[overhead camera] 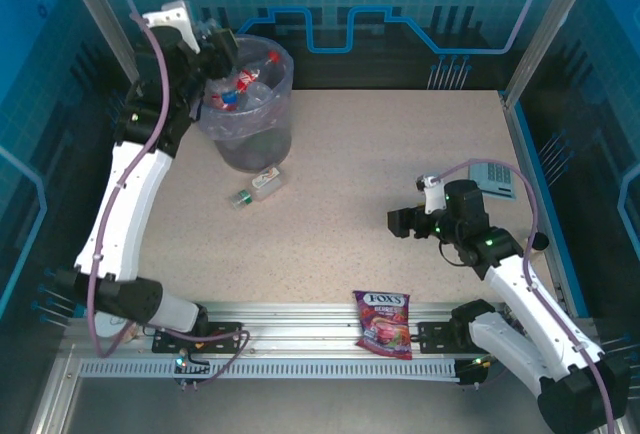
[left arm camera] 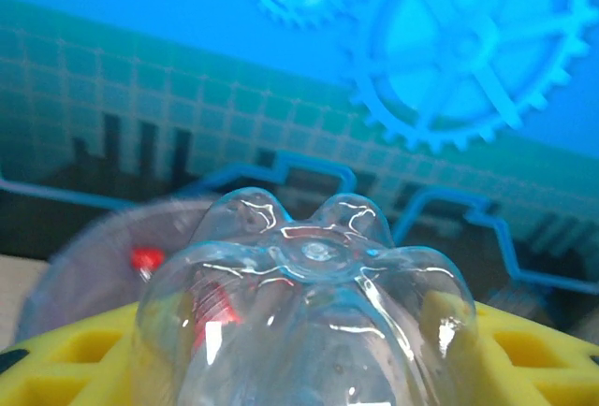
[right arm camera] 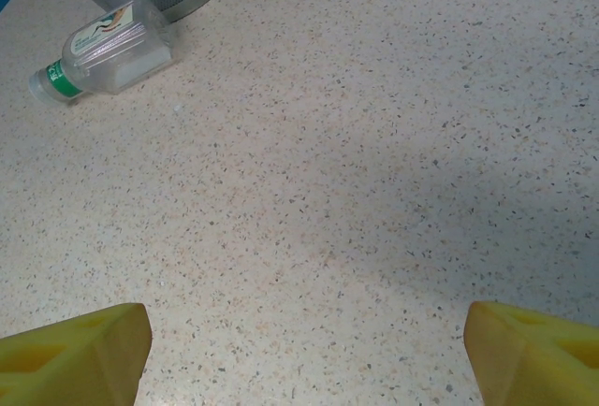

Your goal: Put the plastic bottles in the bin

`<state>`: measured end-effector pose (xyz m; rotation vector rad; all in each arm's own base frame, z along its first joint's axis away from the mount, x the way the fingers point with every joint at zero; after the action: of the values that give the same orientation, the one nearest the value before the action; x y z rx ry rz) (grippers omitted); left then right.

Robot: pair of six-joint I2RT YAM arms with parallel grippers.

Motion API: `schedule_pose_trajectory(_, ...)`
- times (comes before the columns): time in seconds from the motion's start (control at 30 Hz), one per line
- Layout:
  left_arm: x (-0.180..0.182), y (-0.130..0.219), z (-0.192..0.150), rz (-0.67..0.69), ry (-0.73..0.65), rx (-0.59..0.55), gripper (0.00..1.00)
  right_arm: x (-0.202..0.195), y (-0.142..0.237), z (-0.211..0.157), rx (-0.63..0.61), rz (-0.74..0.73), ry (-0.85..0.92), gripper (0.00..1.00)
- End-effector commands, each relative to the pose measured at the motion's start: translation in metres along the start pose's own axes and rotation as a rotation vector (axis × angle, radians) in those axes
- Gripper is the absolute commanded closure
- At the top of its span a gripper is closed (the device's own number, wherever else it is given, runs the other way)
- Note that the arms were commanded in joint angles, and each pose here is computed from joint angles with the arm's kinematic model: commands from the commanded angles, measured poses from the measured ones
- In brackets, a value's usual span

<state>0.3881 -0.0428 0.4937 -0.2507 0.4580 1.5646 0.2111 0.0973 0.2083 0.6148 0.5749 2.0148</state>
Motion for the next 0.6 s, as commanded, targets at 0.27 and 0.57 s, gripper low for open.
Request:
schedule_pose_trajectory(0.27,0.041,-0.099,0.002,0.143,-0.138,0.014,0.40,-0.001,0.019,-0.006,-0.010,-0.035,-0.009,0.12)
schedule_pose_trajectory(0.57,0.069,-0.142,-0.044,0.216,-0.202,0.197,0.38,-0.002,0.024,-0.009,-0.011,-0.056,-0.003,0.12)
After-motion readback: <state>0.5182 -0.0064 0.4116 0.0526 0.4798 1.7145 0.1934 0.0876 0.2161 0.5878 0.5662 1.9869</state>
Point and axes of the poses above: each hand's point on the last joint's axis, 136 mm out from that joint toward the fingers, its own y axis back along the fingers, its own x axis along the line the jaws close on, z = x × y, the point moved 6 cm from there along y, back along the fingers, and after that the axes turned 8 degrees about y, right-handed, at the moved point
